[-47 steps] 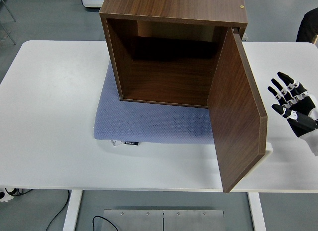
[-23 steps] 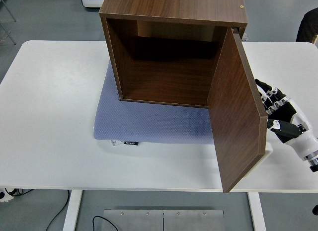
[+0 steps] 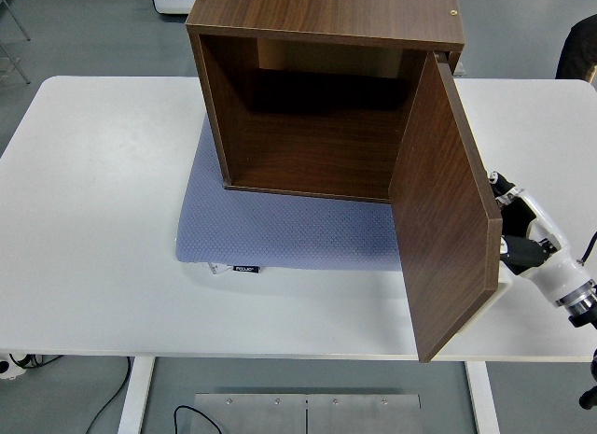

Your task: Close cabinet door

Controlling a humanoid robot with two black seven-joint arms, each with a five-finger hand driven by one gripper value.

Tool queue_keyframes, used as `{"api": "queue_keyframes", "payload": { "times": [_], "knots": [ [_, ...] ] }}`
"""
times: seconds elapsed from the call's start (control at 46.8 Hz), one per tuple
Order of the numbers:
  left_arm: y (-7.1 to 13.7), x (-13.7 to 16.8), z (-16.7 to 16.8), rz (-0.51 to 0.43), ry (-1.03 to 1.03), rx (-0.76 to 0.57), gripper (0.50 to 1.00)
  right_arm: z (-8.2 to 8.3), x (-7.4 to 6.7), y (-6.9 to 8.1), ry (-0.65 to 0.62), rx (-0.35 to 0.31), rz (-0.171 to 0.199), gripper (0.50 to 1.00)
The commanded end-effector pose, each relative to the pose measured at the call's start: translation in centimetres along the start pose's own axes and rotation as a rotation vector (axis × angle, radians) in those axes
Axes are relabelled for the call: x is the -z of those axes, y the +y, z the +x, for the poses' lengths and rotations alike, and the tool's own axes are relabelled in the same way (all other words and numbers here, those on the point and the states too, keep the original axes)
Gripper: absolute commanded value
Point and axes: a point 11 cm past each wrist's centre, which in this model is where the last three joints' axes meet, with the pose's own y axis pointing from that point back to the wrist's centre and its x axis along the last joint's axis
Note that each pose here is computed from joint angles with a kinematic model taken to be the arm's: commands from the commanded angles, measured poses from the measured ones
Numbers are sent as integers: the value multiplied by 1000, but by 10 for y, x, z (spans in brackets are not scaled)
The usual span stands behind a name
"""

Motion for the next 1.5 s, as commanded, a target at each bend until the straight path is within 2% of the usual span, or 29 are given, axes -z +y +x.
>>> {"api": "queue_keyframes", "payload": {
  "times": [0.0,0.342,0.705,0.919,1.261,1.474],
  "knots": [
    [0,0,0,0,0,0,1000,-2,-1,-1,-3,11,-3,1000],
    [0,0,0,0,0,0,1000,-19,-3,-6,-6,74,-10,1000],
    [0,0,0,0,0,0,1000,-27,-7,-8,-9,100,-23,1000],
    [0,0,0,0,0,0,1000,-40,-9,-14,-26,145,-24,1000],
    [0,0,0,0,0,0,1000,-51,-3,-25,-34,184,4,1000],
    [0,0,0,0,0,0,1000,-54,-5,-26,-37,193,1,1000]
  ]
}}
